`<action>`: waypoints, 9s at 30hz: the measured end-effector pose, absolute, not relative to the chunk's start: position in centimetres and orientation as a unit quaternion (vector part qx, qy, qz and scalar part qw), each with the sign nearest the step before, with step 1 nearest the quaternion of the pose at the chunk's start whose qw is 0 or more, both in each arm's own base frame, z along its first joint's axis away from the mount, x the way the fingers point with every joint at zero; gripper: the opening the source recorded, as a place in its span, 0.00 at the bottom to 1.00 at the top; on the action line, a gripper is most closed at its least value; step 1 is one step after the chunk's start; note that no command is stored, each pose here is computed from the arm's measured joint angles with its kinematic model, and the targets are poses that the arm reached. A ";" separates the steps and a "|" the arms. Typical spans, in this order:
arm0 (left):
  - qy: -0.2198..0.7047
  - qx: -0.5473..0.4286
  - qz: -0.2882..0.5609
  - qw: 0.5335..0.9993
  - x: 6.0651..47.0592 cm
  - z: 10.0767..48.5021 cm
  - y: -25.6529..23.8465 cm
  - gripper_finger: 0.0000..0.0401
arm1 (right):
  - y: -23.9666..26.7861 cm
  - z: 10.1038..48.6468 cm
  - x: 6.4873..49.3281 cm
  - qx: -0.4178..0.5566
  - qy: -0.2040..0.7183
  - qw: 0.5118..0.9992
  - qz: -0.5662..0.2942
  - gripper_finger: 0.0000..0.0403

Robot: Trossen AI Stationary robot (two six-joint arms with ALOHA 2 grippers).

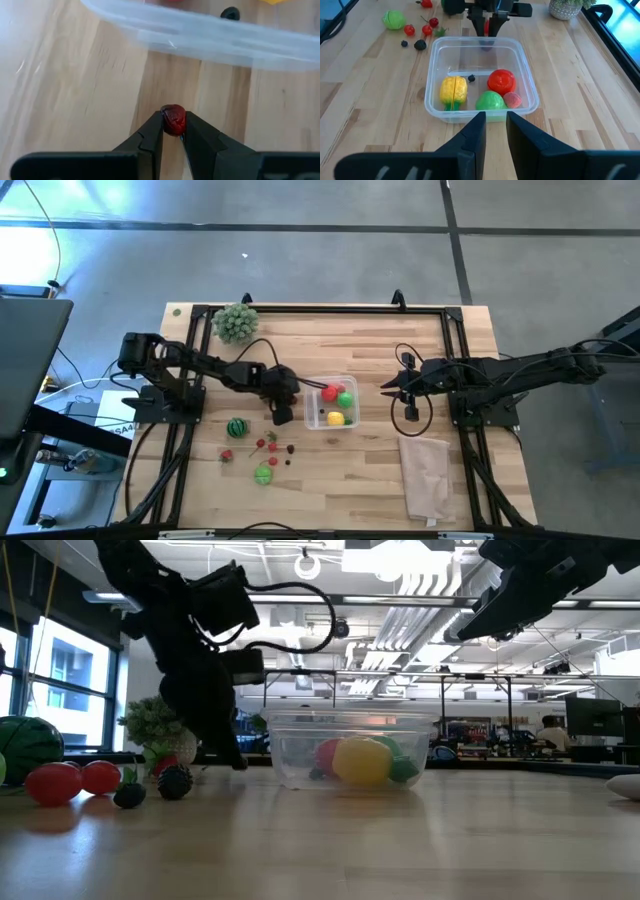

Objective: Pick and placing Produce into tupperware
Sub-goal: Put the top red cherry into the transparent bin, then put the top red strawberry into the transparent bin

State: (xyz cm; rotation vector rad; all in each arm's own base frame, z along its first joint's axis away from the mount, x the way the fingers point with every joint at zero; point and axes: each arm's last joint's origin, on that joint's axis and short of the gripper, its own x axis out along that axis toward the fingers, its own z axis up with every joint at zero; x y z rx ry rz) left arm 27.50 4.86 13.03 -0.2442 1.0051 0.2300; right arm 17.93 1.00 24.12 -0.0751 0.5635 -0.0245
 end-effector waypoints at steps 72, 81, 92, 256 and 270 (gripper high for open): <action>0.488 -0.024 -0.003 0.873 36.1 15.9 5.6 0.16 | 1.0 23.8 17.7 -0.039 0.298 0.954 -0.012 0.17; 0.491 -0.026 -0.003 0.871 36.1 15.8 5.6 0.29 | 1.0 23.8 17.7 -0.039 0.298 0.954 -0.012 0.17; 0.477 -0.039 0.006 0.878 35.7 17.3 5.5 0.37 | 1.0 23.8 17.7 -0.039 0.298 0.954 -0.012 0.17; 0.254 -0.084 -0.013 0.963 28.6 30.1 4.1 0.36 | 1.0 23.8 17.7 -0.039 0.299 0.953 -0.012 0.17; 0.342 -0.067 -0.038 0.937 33.1 24.1 4.8 0.36 | 1.0 23.8 17.7 -0.039 0.299 0.953 -0.012 0.17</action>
